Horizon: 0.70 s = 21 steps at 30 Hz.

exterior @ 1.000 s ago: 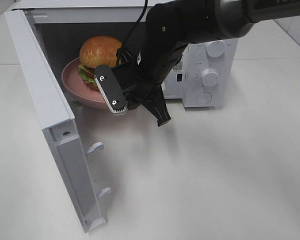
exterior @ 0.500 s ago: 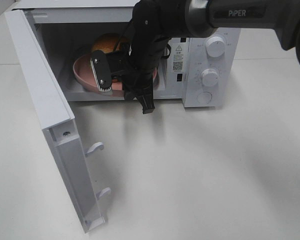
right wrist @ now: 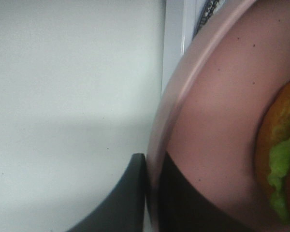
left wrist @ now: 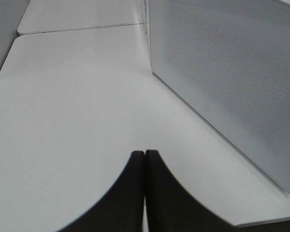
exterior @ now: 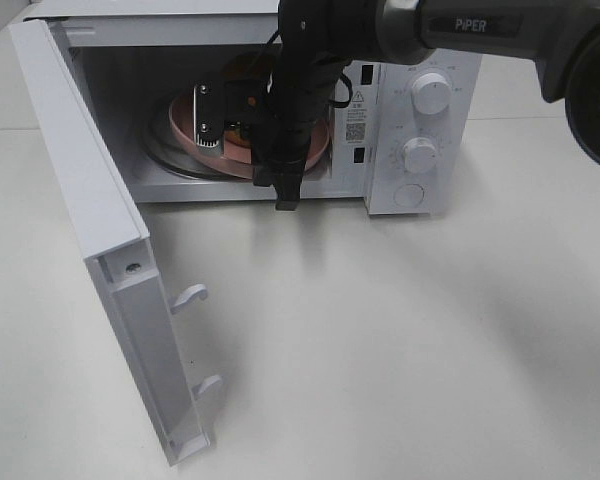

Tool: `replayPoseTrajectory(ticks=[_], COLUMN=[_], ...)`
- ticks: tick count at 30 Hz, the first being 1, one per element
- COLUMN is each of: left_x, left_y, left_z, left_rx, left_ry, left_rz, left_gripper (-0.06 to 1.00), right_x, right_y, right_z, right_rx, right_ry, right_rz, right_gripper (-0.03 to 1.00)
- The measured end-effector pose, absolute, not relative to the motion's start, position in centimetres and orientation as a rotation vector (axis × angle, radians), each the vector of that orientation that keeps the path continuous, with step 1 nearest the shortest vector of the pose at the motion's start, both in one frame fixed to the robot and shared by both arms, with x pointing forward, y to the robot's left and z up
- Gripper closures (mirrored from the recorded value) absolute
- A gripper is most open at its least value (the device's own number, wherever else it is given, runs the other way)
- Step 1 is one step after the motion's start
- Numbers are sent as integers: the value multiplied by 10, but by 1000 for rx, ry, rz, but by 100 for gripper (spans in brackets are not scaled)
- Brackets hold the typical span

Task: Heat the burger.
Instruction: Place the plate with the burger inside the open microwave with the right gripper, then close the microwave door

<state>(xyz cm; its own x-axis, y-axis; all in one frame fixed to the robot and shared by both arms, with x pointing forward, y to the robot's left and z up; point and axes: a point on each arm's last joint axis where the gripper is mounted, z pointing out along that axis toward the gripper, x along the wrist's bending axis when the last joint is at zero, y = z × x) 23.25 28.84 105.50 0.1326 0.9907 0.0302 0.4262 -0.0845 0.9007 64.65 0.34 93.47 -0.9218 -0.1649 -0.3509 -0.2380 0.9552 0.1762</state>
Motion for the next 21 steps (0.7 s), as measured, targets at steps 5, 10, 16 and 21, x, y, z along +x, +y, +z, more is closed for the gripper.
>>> replayPoseTrajectory(ticks=[5, 10, 16, 21], left_x=[233, 233, 233, 233], left_y=[288, 288, 288, 288], left_z=[1055, 1055, 1055, 1055], left_rx=[1631, 1631, 1631, 1631], left_ry=[1400, 1400, 1400, 1400], left_rz=[914, 914, 914, 914], left_gripper=[94, 94, 94, 94], right_x=[644, 644, 644, 644], right_y=[3, 2, 2, 1], right_z=[934, 934, 934, 936], right_rx=[-225, -138, 83, 410], right_ry=[2809, 2826, 2844, 2835], right_rz=[303, 312, 343, 394], right_gripper=[84, 73, 43, 24])
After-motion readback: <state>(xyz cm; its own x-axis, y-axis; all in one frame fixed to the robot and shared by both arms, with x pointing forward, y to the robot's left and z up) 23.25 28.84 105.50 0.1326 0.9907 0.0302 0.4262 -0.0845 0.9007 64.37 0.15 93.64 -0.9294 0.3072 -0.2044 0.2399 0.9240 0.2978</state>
